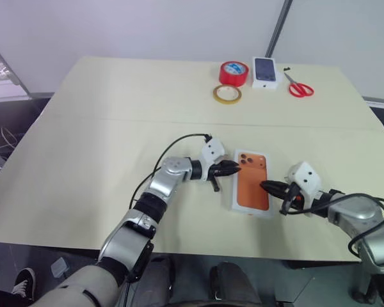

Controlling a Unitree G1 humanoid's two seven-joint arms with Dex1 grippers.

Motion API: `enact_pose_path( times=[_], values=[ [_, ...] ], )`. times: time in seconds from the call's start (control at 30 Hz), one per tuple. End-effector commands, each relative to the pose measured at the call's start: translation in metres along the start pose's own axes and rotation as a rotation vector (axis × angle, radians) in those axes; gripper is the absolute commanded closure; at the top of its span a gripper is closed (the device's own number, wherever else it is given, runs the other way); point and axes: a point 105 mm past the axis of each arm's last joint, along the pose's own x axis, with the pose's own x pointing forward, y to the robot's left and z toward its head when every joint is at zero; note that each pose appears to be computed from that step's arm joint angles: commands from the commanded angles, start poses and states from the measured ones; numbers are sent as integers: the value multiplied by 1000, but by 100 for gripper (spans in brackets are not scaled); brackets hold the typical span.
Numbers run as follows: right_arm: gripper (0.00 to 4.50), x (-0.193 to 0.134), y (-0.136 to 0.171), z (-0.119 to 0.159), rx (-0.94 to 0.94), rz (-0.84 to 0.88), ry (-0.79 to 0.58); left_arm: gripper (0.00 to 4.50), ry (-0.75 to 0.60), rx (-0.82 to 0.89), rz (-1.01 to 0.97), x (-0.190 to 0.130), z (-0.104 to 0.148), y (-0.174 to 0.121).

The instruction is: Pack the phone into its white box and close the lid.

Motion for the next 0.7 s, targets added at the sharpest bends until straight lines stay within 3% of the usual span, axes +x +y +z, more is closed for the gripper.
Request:
enact_pose_path(
  times=[0.03, 0.13, 0.17, 0.33, 0.47, 0.7],
  values=[
    [204, -5, -8, 30, 58, -7, -135, 157, -56, 74, 76, -31, 23, 18],
    [43, -9, -12, 37, 26, -5, -151, 2, -83, 102, 102, -64, 38, 25],
    [4, -11, -16, 38, -35, -25, -143, 0, -85, 116, 109, -81, 41, 26],
    [4, -24, -16, 49, -174, 25, -178, 0, 34, 123, 188, -157, 19, 27],
    [4, -38, -24, 36, -218, 47, -132, 0, 94, 64, 296, -208, -1, 20],
    [4, -52, -57, 30, -198, -49, -113, 0, 105, -6, 444, -248, 0, 1]
  ],
)
